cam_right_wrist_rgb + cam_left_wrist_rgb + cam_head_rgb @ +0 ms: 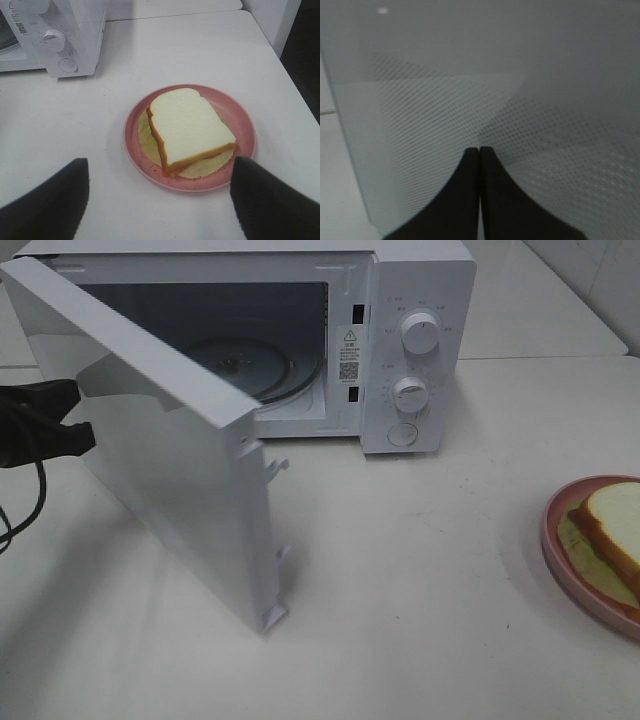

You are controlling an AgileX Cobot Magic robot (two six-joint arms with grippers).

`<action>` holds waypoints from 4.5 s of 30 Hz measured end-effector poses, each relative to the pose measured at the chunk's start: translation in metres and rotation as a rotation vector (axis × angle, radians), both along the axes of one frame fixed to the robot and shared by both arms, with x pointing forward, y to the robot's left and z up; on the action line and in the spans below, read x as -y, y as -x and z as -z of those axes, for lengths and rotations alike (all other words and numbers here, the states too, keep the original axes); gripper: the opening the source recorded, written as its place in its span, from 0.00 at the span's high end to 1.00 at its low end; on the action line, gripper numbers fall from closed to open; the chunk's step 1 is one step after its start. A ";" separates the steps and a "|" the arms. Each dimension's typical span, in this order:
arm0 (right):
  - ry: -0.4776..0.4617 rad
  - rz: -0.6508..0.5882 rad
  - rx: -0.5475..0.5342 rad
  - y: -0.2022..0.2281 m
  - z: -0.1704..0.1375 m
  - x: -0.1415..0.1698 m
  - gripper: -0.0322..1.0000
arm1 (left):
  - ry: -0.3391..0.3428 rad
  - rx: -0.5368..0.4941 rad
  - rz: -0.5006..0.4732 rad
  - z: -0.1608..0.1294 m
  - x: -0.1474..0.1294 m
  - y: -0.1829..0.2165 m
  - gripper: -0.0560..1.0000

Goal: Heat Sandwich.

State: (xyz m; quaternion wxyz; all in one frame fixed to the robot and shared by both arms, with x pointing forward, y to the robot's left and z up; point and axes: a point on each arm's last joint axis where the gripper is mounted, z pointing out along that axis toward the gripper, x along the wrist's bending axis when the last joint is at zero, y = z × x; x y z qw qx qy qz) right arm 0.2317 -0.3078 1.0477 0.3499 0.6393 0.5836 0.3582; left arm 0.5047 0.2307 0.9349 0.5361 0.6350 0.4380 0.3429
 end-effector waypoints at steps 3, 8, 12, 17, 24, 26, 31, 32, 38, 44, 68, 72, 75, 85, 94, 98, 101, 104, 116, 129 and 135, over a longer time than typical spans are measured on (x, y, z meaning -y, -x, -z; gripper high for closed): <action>0.000 0.000 0.000 0.000 0.000 0.000 0.23 | -0.001 0.006 0.043 0.000 0.012 -0.003 0.95; 0.000 0.000 0.000 0.000 0.000 0.000 0.23 | 0.002 0.012 0.087 0.001 0.027 -0.007 0.95; 0.000 0.000 0.000 0.000 0.000 0.000 0.23 | 0.007 0.014 0.103 0.002 0.041 -0.012 0.95; 0.000 0.000 0.000 0.000 0.000 0.000 0.23 | -0.002 0.010 0.099 0.002 0.057 -0.017 0.95; 0.000 0.000 0.000 0.000 0.000 0.000 0.23 | 0.001 0.007 0.140 0.002 0.085 -0.026 0.95; 0.000 0.000 0.000 0.000 0.000 0.000 0.23 | 0.000 0.006 0.145 0.002 0.088 -0.028 0.95; 0.000 0.000 0.000 0.000 0.000 0.000 0.23 | -0.021 0.006 0.188 0.000 0.110 -0.037 0.95; 0.000 0.000 0.000 0.000 0.000 0.000 0.23 | -0.024 0.005 0.194 0.000 0.113 -0.039 0.95; 0.000 0.000 0.000 0.000 0.000 0.000 0.23 | -0.026 0.011 0.232 -0.002 0.135 -0.047 0.95; 0.000 0.000 0.000 0.000 0.000 0.000 0.23 | -0.034 0.002 0.235 -0.001 0.152 -0.058 0.95; 0.000 0.000 0.001 0.000 0.000 0.000 0.23 | -0.172 -0.040 0.247 0.002 0.190 -0.091 0.95; 0.000 0.000 0.001 0.000 0.000 0.000 0.23 | -0.160 -0.071 0.227 -0.003 0.185 -0.086 0.95; 0.000 0.000 0.001 0.000 0.000 0.000 0.23 | -0.138 -0.084 0.202 -0.007 0.177 -0.078 0.95; 0.000 0.000 0.001 0.000 0.000 0.000 0.23 | -0.200 -0.219 0.269 -0.018 0.171 -0.031 0.86; 0.000 0.000 0.001 0.000 0.000 0.000 0.23 | -0.328 -0.528 0.311 -0.026 0.156 -0.003 0.06; 0.000 0.000 0.001 0.000 0.000 0.000 0.23 | -0.378 -0.639 0.334 -0.038 0.146 0.012 0.04; 0.000 0.000 0.001 0.000 0.000 0.000 0.23 | -0.418 -0.718 0.350 -0.044 0.140 0.022 0.04; 0.000 0.000 0.001 0.000 0.000 0.000 0.23 | -0.439 -0.776 0.358 -0.051 0.133 0.032 0.04; 0.000 0.000 0.001 0.000 0.000 0.000 0.23 | -0.408 -1.079 0.207 -0.065 0.078 0.031 0.04; 0.000 0.000 0.001 0.000 0.000 0.000 0.23 | -0.249 -1.180 -0.039 -0.101 -0.009 0.032 0.04; 0.000 0.000 0.001 0.000 0.000 0.000 0.23 | -0.178 -1.221 -0.143 -0.119 -0.043 0.049 0.04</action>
